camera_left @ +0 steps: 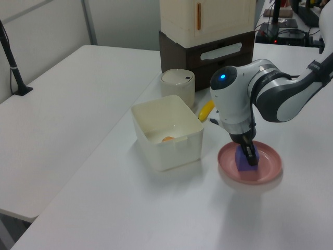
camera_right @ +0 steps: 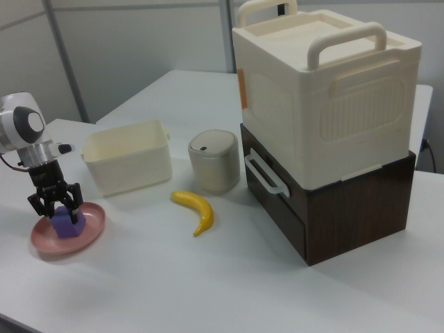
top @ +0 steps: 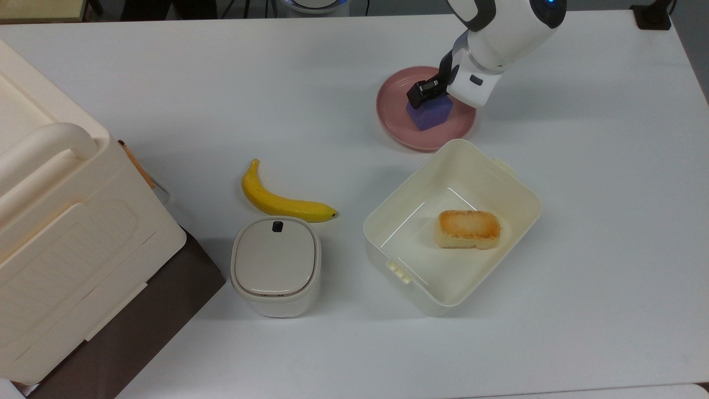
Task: Put the cube on the table
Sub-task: 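Lift the purple cube off the plate and carry it toward the banana, then lower the cube onto the table and open the gripper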
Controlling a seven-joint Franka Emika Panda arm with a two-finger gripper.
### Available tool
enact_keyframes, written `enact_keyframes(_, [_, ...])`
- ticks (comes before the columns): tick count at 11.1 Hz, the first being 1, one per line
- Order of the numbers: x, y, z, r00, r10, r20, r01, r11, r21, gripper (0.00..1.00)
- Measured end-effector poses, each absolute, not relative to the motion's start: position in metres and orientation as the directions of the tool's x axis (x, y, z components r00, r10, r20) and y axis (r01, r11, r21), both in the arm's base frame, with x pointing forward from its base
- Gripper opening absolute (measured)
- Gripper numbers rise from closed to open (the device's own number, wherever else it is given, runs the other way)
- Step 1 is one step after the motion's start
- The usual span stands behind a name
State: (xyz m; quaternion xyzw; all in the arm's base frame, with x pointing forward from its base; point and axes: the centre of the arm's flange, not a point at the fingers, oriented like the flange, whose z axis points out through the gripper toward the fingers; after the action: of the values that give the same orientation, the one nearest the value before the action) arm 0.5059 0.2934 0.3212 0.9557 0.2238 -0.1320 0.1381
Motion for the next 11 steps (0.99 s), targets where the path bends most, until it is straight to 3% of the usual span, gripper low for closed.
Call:
enact_keyframes(4, [0.539, 0.269, 0.359, 0.912, 0.308, -0.27, 0.369, -0.903, 0.218, 0.55])
enact_keyframes(8, [0.587, 0.175, 0.39, 0.964, 0.145, -0.225, 0.196, -0.955, 0.222, 0.55])
enact_keyframes(9, [0.595, 0.151, 0.395, 0.971, 0.106, -0.214, 0.155, -0.962, 0.223, 0.6])
enact_keyframes(11, [0.602, 0.124, 0.404, 0.978, 0.07, -0.197, 0.117, -0.964, 0.24, 0.89])
